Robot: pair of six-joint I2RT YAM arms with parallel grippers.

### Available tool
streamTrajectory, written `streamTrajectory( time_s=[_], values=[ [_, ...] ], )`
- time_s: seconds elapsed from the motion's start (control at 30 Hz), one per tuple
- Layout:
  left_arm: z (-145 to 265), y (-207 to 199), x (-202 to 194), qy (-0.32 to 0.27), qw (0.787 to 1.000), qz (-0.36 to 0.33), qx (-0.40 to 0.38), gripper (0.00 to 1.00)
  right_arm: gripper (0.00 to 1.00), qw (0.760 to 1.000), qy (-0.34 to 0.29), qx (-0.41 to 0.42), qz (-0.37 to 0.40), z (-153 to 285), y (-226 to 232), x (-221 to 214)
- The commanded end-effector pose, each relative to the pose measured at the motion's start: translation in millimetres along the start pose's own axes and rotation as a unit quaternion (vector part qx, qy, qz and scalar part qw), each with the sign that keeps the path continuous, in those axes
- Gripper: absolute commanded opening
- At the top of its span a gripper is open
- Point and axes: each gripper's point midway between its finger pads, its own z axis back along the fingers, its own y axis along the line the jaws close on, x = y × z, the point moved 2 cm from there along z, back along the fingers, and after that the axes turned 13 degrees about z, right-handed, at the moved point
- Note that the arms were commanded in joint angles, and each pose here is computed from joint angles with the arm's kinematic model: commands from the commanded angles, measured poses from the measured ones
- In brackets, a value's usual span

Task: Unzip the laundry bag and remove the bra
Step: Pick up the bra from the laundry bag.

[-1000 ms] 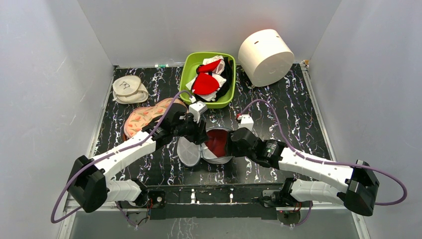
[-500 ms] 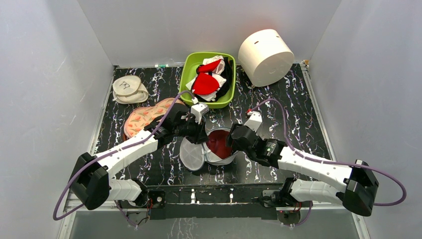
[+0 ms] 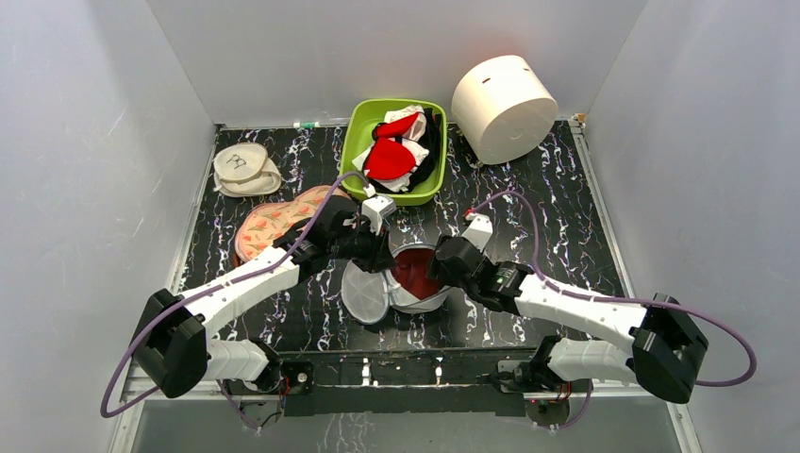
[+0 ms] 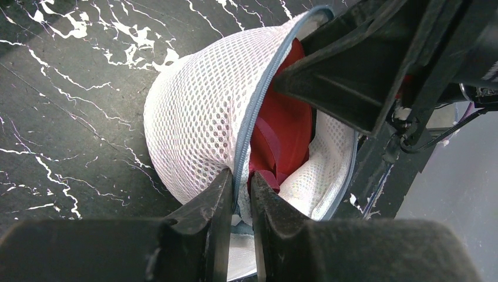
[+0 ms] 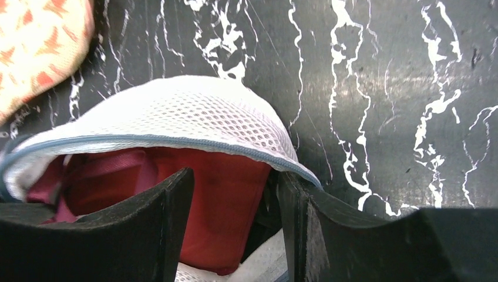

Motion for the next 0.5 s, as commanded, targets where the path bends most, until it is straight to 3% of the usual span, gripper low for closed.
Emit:
streamTrajectory(
  time_s=[0.0,0.23,0.4,0.47],
  values=[
    [6,-14,12,-0.015,1.000,-0.009,-0.024,0.15,0.52,0.999,-0.004,0.039,-0.027,-7,15,-1],
    [6,-15,10,-0.014,1.000,-0.009,-0.025,0.13,0.37,0.999,-0.012,0.053,-0.006,-13,28,7],
    [5,-15,10,-0.012,1.000,-0.008,-0.025,0.13,0.35,0.998,-0.026,0.052,-0.006,-12,30,16],
    [5,-14,10,-0.011,1.000,-0.008,-0.024,0.12,0.29,0.998,-0.035,0.052,-0.009,-9,29,20]
  ],
)
